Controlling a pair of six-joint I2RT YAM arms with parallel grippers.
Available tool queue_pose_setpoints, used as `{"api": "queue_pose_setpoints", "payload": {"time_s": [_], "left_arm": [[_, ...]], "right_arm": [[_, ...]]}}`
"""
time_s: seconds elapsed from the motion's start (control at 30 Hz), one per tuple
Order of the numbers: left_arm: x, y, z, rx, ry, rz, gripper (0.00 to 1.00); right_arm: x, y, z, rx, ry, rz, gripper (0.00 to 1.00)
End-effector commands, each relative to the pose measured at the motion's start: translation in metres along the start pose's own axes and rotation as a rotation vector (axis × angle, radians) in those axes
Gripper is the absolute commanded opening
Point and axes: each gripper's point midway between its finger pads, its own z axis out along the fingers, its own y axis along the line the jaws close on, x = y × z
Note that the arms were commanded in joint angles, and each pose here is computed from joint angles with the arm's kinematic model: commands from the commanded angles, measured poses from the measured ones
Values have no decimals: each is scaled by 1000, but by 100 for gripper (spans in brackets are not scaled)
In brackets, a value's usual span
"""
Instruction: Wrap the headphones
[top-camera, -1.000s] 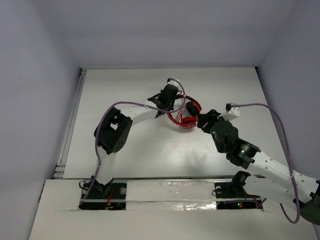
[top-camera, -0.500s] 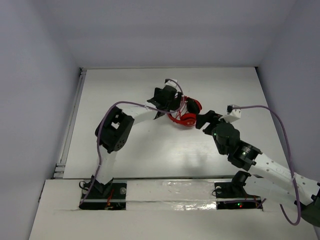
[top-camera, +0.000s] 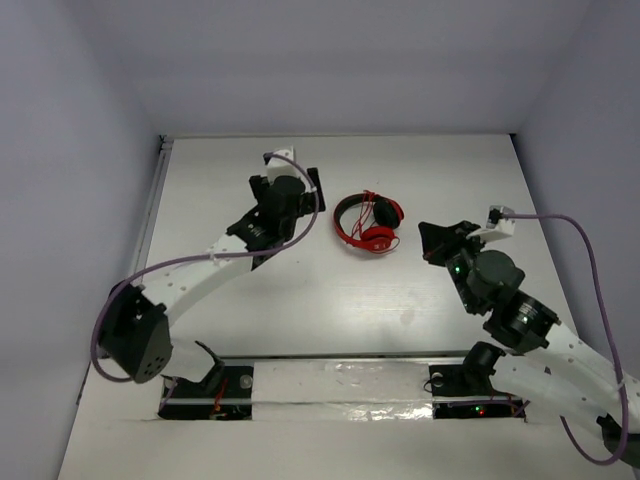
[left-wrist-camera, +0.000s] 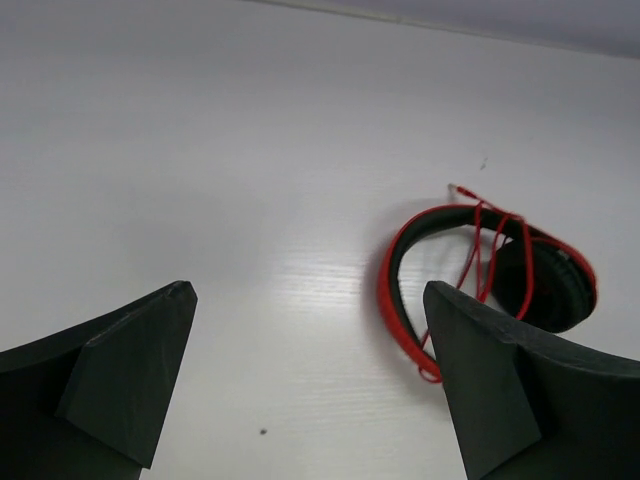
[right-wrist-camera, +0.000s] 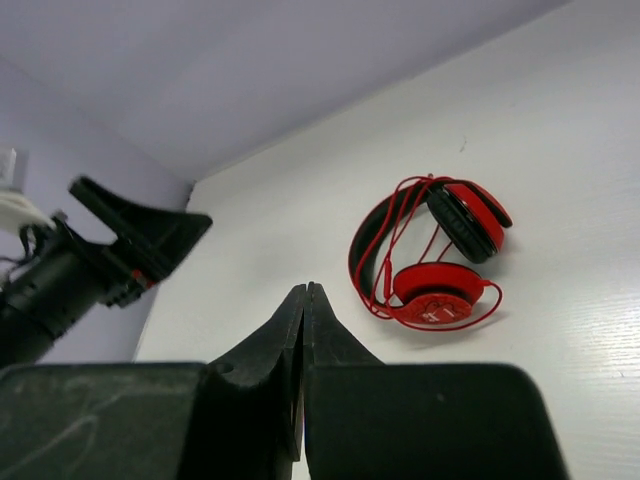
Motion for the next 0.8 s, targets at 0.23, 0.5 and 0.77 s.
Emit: {"api": "queue_pose_setpoints", "payload": {"time_s": [0.23, 0.5, 0.77], "left_arm": [[-43, 30, -104, 167, -138, -168, 99], [-37, 48, -143, 202, -112, -206, 99], [-41, 60, -166, 239, -167, -239, 99]], "right_arm": [[-77, -1, -41, -20, -145, 53, 31], [-71, -29, -51, 60, -147, 93, 70], [-57, -26, -44, 60, -108, 84, 72]]}}
